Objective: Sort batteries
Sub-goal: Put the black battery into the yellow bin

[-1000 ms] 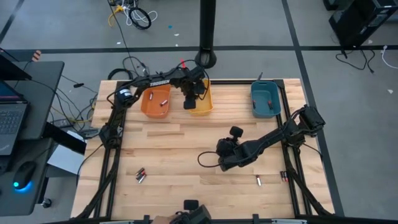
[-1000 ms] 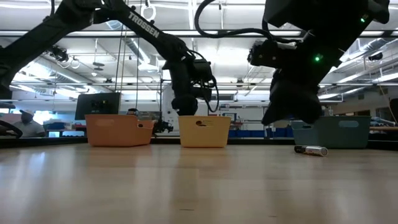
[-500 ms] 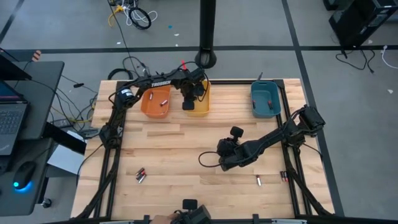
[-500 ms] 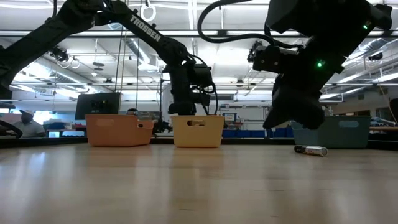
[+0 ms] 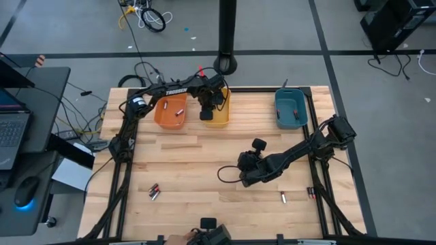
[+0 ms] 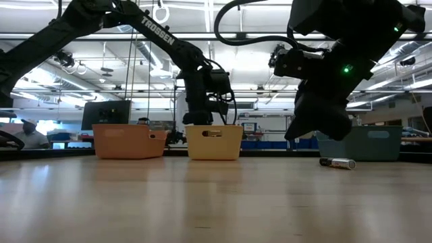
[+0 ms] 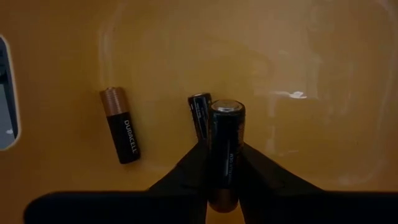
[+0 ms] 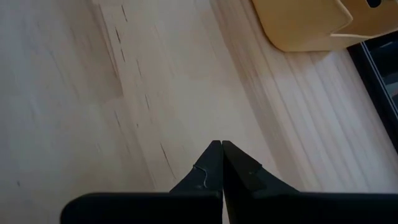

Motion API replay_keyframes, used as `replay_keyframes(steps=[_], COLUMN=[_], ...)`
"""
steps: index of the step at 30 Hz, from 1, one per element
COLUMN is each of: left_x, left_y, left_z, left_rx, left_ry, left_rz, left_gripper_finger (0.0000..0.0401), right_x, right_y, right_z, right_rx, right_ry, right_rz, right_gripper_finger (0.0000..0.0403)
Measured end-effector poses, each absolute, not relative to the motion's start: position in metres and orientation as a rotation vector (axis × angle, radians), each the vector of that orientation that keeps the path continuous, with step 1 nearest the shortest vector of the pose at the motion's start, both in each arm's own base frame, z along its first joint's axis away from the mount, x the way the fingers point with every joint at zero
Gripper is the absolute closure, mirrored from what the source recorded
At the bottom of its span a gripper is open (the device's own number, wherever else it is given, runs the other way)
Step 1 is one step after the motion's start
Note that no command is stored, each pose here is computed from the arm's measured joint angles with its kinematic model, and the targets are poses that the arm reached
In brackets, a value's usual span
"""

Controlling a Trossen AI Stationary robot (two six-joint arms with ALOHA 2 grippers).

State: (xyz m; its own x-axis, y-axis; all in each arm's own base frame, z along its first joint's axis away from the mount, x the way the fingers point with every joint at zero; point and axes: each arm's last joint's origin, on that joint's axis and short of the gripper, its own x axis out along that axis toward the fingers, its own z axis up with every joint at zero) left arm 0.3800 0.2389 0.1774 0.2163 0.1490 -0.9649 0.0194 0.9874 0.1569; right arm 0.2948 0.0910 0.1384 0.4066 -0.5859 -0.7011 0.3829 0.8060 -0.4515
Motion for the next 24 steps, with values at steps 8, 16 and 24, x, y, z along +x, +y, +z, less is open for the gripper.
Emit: replay_keyframes(steps=[8,16,24], left_x=[0.3798,0.3793,0.3854], left_y=[0.2388,0.2389,0.2317], left_z=[0.1773,0.1774,0.1779], left_rx=[0.145,0.178,0.221], left_ry=[1.353,1.366,1.353], left_rz=[0.09,0.08,0.053], left_gripper_finger=[0.0319,0.0344,0.0344], right_x=[0.2947,0.2947,0.2948], right_y=[0.091,0.091,0.091], right_z=[0.1384,0.1384,0.1384], right_rx=[-0.234,-0.235,-0.238], right_ry=[0.976,0.977,0.978], right_rz=[-0.618,-0.617,-0.615], right_gripper_finger=[0.0396,0.0396,0.0396])
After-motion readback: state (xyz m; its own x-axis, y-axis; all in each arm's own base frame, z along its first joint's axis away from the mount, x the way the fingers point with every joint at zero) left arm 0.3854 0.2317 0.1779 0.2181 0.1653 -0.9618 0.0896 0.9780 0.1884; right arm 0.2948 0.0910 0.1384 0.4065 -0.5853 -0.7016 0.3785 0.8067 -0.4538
